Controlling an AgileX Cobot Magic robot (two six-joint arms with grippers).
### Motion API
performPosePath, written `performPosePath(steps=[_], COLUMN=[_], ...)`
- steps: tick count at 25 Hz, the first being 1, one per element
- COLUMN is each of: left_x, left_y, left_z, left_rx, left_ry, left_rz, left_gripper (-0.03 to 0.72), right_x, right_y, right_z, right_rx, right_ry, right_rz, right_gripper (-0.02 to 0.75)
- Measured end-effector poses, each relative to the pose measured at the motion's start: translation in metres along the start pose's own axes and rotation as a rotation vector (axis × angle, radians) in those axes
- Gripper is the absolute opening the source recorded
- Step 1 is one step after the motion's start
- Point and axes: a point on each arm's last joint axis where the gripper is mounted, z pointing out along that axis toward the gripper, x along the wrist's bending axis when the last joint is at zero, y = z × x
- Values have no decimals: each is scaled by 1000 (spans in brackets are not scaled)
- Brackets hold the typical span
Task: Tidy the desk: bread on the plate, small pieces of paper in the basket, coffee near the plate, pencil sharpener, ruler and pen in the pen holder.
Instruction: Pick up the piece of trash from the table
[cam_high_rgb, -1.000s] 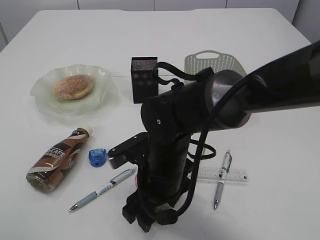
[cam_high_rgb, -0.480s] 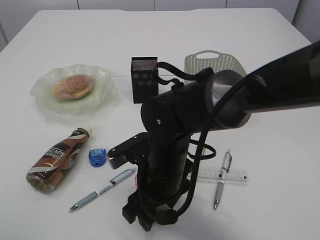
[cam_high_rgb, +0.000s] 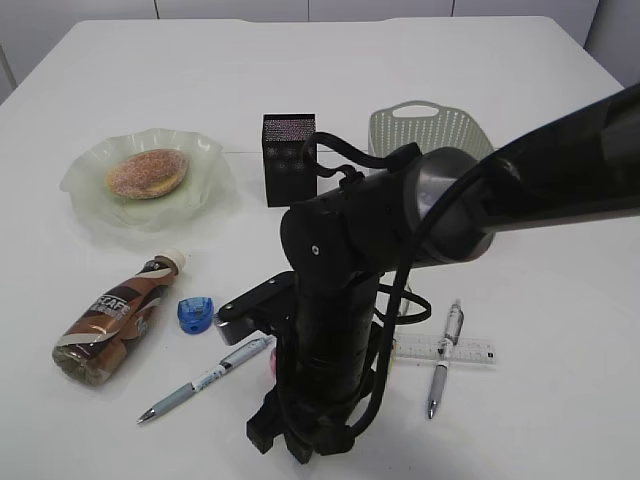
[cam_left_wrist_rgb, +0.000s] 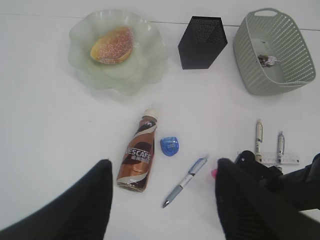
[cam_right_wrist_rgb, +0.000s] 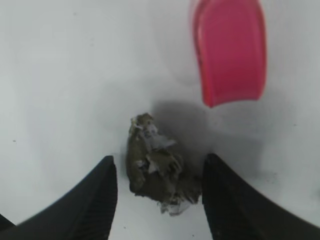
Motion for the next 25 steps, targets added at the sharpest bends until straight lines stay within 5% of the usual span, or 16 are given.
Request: performPosePath(steps=[7,15,25], left_x=[0,0,0], left_y=[0,0,0], left_z=[0,0,0], left_rx=[0,0,0], left_ry=[0,0,0], left_rz=[0,0,0], left_gripper=[475,470,460], right_x=[0,0,4], right_y=[0,0,-6], right_z=[1,2,-19], right_rx=[4,8,28], right_ry=[2,5,10], right_rz=[1,15,77], right_gripper=[395,100,79])
